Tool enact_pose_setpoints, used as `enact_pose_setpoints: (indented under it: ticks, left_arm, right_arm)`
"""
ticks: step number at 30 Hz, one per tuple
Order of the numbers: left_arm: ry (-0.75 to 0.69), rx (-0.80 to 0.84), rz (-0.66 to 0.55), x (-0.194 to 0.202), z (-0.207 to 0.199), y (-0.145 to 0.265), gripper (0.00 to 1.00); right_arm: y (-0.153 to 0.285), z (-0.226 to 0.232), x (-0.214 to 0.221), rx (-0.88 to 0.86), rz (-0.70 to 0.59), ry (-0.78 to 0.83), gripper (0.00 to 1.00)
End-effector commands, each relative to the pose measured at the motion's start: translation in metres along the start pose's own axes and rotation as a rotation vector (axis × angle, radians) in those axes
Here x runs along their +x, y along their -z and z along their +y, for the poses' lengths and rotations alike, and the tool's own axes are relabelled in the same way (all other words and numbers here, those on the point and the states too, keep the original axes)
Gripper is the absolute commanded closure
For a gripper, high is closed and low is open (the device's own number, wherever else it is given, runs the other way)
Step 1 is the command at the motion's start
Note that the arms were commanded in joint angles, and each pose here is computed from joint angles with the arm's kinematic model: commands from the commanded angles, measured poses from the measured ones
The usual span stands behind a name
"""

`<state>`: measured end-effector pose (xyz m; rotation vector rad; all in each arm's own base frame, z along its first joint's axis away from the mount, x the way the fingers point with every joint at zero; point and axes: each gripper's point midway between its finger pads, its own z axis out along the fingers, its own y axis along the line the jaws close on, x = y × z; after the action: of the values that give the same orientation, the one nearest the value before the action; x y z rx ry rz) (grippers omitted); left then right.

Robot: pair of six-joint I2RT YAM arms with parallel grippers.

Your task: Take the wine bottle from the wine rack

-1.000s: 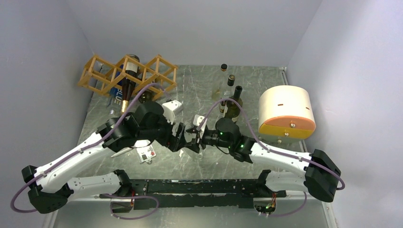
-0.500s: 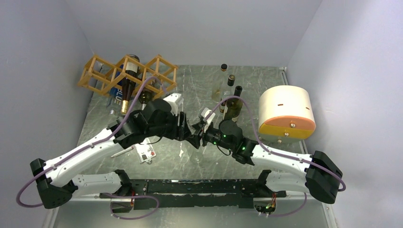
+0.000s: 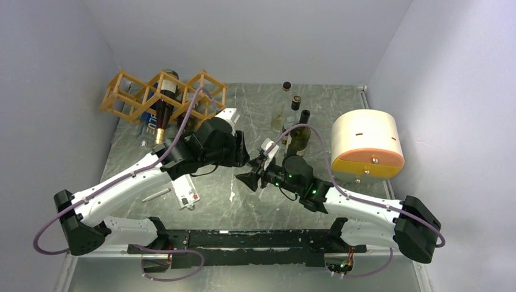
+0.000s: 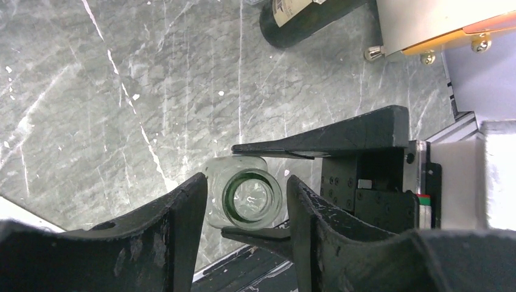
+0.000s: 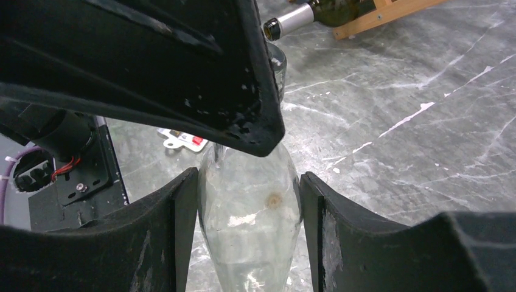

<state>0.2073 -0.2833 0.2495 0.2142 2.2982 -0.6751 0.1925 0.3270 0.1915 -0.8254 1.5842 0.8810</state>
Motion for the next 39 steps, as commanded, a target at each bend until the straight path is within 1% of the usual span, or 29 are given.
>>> enact_pose_setpoints:
  ticks: [1, 3, 5, 7, 8, 11, 14, 16, 20, 25, 28, 31, 34, 37, 38, 39]
  left_arm:
    - [-0.011, 0.038, -0.033, -0.012, -0.013, -0.003, 0.48]
    - [-0.028, 0.04, -0.035, -0.014, -0.014, -0.005, 0.62]
    - [-0.048, 0.039, -0.04, -0.017, -0.014, -0.003, 0.76]
    - [-0.069, 0.041, -0.048, -0.02, -0.015, -0.001, 0.88]
    - [-0.077, 0.04, -0.05, -0.021, -0.015, 0.001, 0.92]
    - [-0.113, 0.056, -0.05, -0.023, -0.017, 0.005, 0.93]
    - [-0.136, 0.074, -0.041, -0.023, -0.02, 0.008, 0.93]
    - [-0.148, 0.085, -0.033, -0.022, -0.022, 0.008, 0.93]
    - [-0.171, 0.09, -0.027, -0.02, -0.021, 0.008, 0.93]
    - [-0.204, 0.064, -0.026, -0.022, -0.016, 0.011, 0.93]
    - [-0.221, 0.071, -0.029, -0.022, -0.016, 0.013, 0.93]
    - [-0.232, 0.084, -0.031, -0.022, -0.017, 0.013, 0.93]
    - [-0.237, 0.092, -0.028, -0.021, -0.018, 0.013, 0.92]
    - [-0.238, 0.101, -0.03, -0.02, -0.019, 0.014, 0.89]
    - [-0.237, 0.105, -0.034, -0.021, -0.019, 0.015, 0.87]
    - [-0.236, 0.107, -0.038, -0.021, -0.019, 0.016, 0.84]
  right_arm:
    - [0.003, 0.001, -0.011, 0.006, -0.043, -0.014, 0.8]
    - [0.003, -0.001, -0.009, 0.014, -0.036, -0.023, 0.79]
    - [0.003, -0.001, -0.007, 0.021, -0.025, -0.036, 0.76]
    - [0.003, -0.003, -0.007, 0.037, -0.015, -0.05, 0.69]
    - [0.003, -0.005, -0.007, 0.048, -0.003, -0.059, 0.63]
    - [0.002, -0.008, -0.011, 0.08, 0.012, -0.086, 0.44]
    - [-0.001, -0.01, -0.019, 0.098, 0.019, -0.11, 0.3]
    - [-0.004, -0.009, -0.021, 0.092, 0.034, -0.105, 0.24]
    - [-0.011, -0.006, -0.018, 0.065, 0.063, -0.064, 0.17]
    - [-0.012, -0.005, 0.003, 0.032, 0.138, -0.003, 0.15]
    - [-0.014, -0.005, 0.009, 0.025, 0.164, 0.014, 0.17]
    - [-0.018, -0.008, 0.004, 0.044, 0.142, 0.005, 0.2]
    - [-0.024, -0.001, 0.0, 0.005, 0.11, -0.001, 0.21]
    - [-0.03, 0.0, -0.001, -0.005, 0.093, -0.011, 0.25]
    - [-0.031, 0.0, -0.001, -0.004, 0.09, -0.013, 0.28]
    - [-0.033, 0.0, 0.0, -0.003, 0.09, -0.013, 0.33]
